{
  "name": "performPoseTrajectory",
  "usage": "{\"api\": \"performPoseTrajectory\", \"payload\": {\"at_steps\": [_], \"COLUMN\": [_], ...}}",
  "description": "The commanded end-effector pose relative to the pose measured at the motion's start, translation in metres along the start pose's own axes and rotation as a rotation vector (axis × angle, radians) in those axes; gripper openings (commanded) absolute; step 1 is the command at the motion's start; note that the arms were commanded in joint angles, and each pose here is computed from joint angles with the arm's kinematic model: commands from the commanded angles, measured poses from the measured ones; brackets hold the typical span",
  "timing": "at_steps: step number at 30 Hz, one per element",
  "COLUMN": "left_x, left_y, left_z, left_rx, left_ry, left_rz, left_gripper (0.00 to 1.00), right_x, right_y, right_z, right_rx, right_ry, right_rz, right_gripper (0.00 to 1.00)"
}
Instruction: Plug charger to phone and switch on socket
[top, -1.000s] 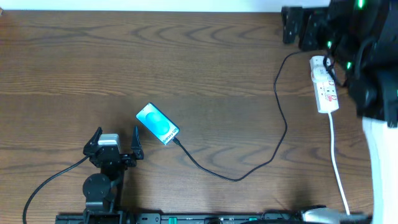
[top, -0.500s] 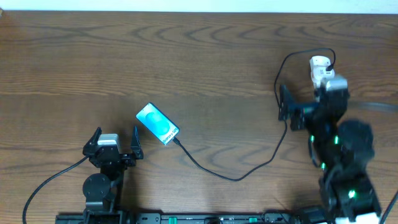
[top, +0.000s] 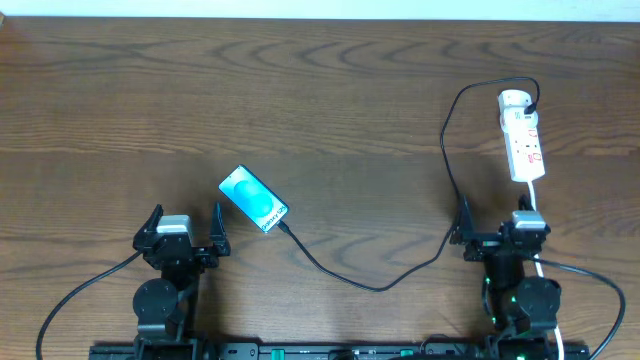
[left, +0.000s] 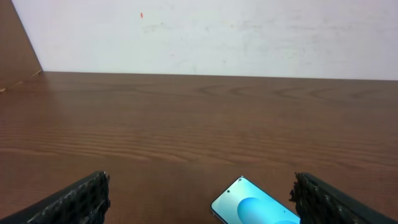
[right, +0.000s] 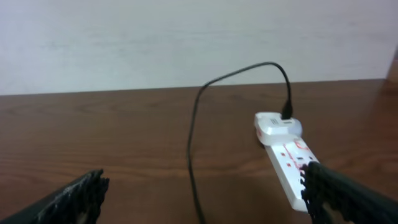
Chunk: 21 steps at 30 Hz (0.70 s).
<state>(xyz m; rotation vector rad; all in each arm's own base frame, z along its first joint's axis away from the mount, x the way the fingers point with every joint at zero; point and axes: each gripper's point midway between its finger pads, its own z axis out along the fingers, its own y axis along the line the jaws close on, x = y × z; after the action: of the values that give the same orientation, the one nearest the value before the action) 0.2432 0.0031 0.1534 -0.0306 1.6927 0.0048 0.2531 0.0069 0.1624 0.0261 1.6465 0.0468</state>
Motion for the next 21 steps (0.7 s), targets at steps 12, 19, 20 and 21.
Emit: {"api": "performPoseTrajectory", "payload": {"at_steps": [12, 19, 20, 21], "left_x": [0.0172, 0.0172, 0.0172, 0.0172], "left_y": [0.0034, 0.0034, 0.0034, 0.0034], "left_z": [0.0023, 0.0023, 0.0023, 0.0023], "left_rx": [-0.017, -0.017, -0.017, -0.017], "left_ry": [0.039, 0.039, 0.039, 0.039], "left_rz": [0.0, 0.0, 0.0, 0.0], "left_gripper": [0.94, 0.94, 0.94, 0.94], "right_x": [0.0101, 0.0069, 0.0069, 0.0068], "right_y": [-0.0097, -0.0123, -0.0126, -0.0131], "right_z": [-0.0058, -0.0067, -0.0067, -0.0068], "right_rx": [0.032, 0.044, 0.045, 0.047], "right_ry": [0.019, 0.005, 0.006, 0.006], "right_rz": [-0.201, -0.199, -0.199, -0.198], "right_gripper": [0.99, 0.99, 0.99, 0.99]}}
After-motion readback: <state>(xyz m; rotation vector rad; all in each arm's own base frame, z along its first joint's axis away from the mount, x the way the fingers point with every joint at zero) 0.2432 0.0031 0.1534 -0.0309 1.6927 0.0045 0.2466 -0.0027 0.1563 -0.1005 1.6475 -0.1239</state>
